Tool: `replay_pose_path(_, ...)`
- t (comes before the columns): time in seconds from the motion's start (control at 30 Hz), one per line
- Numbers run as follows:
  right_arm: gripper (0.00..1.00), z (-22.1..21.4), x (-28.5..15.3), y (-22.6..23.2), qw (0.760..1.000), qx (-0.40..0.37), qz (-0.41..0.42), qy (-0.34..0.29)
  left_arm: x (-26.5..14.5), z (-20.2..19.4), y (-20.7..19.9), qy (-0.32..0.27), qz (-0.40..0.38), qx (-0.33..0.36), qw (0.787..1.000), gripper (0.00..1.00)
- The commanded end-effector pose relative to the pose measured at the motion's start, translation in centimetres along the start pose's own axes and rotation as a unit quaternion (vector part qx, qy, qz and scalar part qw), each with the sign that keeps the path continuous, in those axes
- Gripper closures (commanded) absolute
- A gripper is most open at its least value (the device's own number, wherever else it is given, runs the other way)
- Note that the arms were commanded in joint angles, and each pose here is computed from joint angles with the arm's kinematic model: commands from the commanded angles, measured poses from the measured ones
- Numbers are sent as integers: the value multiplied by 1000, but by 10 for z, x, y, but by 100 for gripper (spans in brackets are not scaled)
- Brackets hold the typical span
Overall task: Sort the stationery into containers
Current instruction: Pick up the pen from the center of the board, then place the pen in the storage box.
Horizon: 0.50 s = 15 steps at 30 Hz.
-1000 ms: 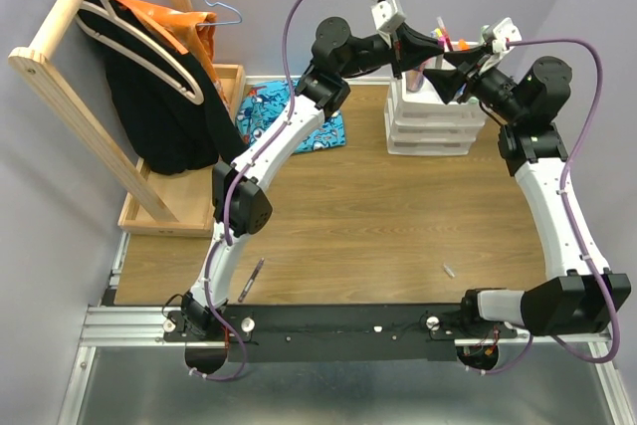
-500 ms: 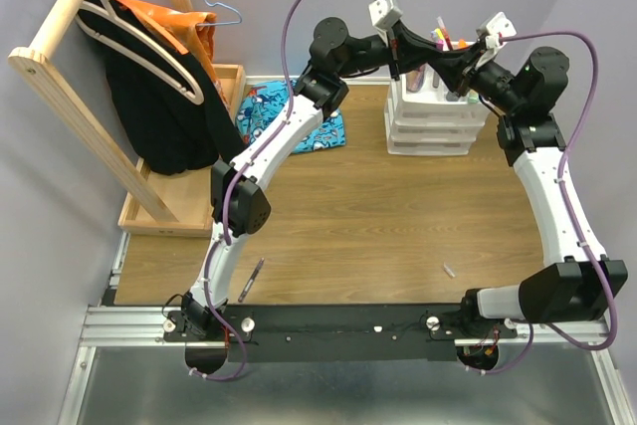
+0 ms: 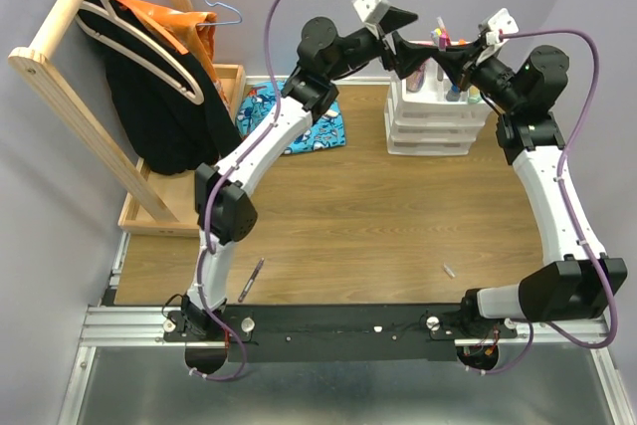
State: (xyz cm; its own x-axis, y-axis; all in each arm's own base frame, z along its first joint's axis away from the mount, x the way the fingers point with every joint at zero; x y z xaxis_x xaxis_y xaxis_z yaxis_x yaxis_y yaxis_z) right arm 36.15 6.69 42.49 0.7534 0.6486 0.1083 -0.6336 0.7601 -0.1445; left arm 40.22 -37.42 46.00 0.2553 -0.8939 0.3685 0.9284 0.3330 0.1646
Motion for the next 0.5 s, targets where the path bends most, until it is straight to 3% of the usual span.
replay_pose_path(0.0,99,-8,10,-25,995,-3,-92,-26,-40,69,15,-35,122,107,986,1)
replay_pose_path(0.03,99,-10,11,-29,994,-3,-103,-29,-48,69,15,-29,136,115,984,1)
replay_pose_path(0.07,99,-10,12,-32,993,-9,-111,-39,-59,44,16,5,156,109,982,1)
replay_pose_path(0.13,99,-22,17,-41,991,-6,-130,-34,-78,53,8,17,167,128,977,1)
replay_pose_path(0.17,99,-23,20,-44,990,-9,-136,-42,-88,31,3,48,165,115,978,1)
replay_pose_path(0.2,99,-32,24,-50,989,-6,-143,-38,-97,40,-4,48,166,117,978,1)
replay_pose_path(0.27,99,-36,29,-55,987,-10,-150,-49,-113,19,-14,85,163,97,978,1)
replay_pose_path(0.47,99,-54,52,-81,983,-15,-173,-56,-147,5,-43,133,145,58,979,1)
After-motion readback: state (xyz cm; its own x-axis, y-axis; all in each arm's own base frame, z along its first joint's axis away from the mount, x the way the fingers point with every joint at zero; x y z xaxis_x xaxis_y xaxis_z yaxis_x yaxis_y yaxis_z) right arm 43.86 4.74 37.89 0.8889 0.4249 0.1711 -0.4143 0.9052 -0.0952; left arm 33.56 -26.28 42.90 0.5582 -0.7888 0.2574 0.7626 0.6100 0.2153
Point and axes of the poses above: each gripper's point midway between its finger pads, its own x axis out along the fingers, its own y axis along the line the jaws close on, z = x × y, the point moved 8 cm from there along -x, back along the fingers, and after that the axes turned 8 degrees about x, right-handed, at the moved point
